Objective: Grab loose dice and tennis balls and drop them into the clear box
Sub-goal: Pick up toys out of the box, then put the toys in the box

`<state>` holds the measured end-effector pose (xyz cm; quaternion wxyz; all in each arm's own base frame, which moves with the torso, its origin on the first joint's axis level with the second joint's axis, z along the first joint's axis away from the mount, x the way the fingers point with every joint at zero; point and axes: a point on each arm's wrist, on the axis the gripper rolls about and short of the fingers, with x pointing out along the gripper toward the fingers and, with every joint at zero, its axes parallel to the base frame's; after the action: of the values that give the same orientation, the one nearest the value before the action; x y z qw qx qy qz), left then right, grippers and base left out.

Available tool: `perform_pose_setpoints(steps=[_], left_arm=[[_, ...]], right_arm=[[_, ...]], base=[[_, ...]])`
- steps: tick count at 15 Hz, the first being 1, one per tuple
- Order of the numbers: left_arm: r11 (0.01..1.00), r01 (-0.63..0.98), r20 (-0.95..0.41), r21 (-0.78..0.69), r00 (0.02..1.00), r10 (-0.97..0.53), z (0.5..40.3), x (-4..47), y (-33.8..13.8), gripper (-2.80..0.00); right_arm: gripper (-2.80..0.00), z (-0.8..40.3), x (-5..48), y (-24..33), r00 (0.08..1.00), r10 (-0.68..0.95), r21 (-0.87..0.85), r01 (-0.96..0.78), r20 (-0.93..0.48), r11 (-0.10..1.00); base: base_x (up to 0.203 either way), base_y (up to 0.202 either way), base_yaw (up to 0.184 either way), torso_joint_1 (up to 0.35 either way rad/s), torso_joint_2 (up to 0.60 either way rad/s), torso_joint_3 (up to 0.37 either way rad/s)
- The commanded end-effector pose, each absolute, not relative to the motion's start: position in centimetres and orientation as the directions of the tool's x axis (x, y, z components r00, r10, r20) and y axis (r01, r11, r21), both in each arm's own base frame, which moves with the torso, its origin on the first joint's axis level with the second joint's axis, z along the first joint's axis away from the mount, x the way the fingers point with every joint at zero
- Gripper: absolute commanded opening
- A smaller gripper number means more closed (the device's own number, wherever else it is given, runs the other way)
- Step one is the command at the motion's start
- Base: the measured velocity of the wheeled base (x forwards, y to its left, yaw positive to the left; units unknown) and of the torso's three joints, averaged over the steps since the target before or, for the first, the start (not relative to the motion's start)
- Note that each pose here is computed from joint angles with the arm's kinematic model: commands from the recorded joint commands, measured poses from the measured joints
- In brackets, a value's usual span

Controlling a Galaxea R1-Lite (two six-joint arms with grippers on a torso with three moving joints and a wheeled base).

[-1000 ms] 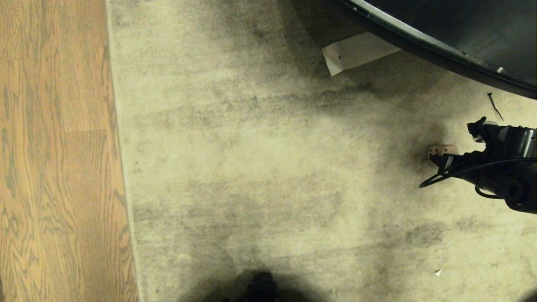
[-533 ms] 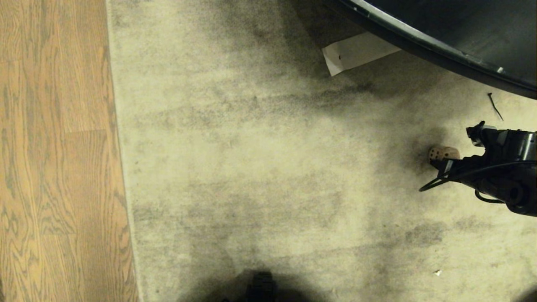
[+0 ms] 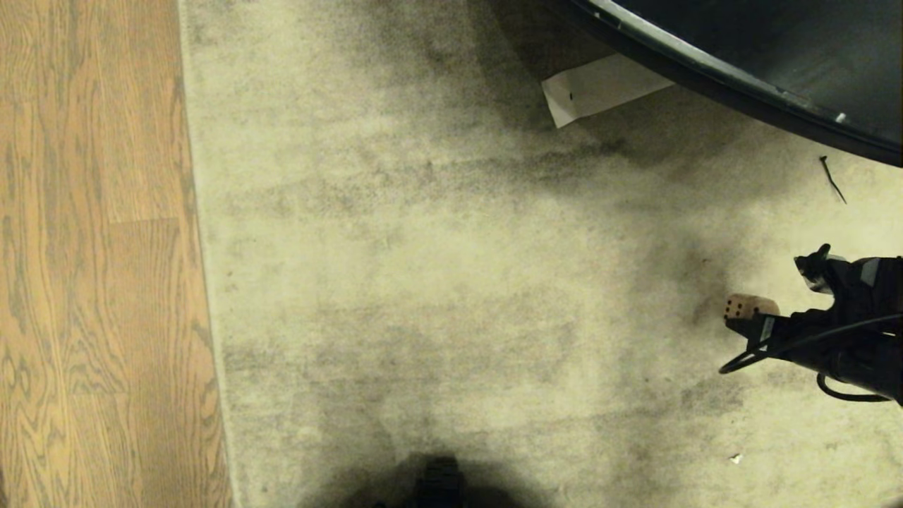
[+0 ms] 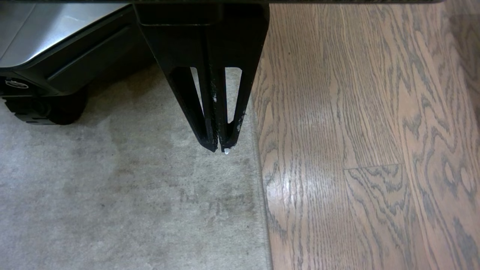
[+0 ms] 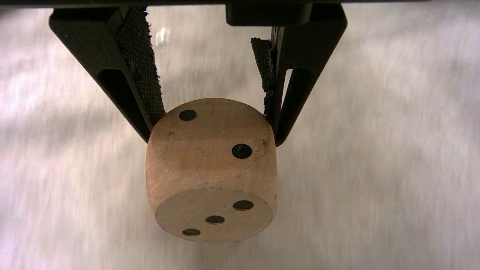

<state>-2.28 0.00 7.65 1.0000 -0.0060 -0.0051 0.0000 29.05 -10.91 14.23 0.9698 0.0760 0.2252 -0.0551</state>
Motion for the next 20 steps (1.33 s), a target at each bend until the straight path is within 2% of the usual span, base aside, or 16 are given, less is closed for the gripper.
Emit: perform_pose_setpoints(steps=[1,10,16,20], left_arm=[[1.000,0.000,0.007,-0.012,1.000,0.000,7.6,-2.3,0.0,-2.80],[1.000,0.000,0.008,-0.012,1.000,0.000,7.6,-2.3,0.0,-2.80],[1.000,0.000,0.008,-0.012,1.000,0.000,7.6,-2.3,0.0,-2.80],[1.000,0.000,0.008,-0.012,1.000,0.000,7.6,-2.3,0.0,-2.80]], right_arm=[[-2.80,14.5,26.2,-10.3,0.891,-0.070,0.133,0.144,-0.448,0.981],[-2.80,10.6,20.5,-8.5,0.822,-0.028,0.141,0.131,-0.568,0.981],[-2.80,9.4,14.8,-5.9,0.808,-0.015,0.155,0.131,-0.589,0.979],[-2.80,9.9,12.0,-4.6,0.846,-0.032,0.166,0.141,-0.532,0.976]], base=[[0.000,0.000,0.000,0.000,0.00,0.000],[0.000,0.000,0.000,0.000,0.00,0.000],[0.000,0.000,0.000,0.000,0.00,0.000],[0.000,0.000,0.000,0.000,0.00,0.000]])
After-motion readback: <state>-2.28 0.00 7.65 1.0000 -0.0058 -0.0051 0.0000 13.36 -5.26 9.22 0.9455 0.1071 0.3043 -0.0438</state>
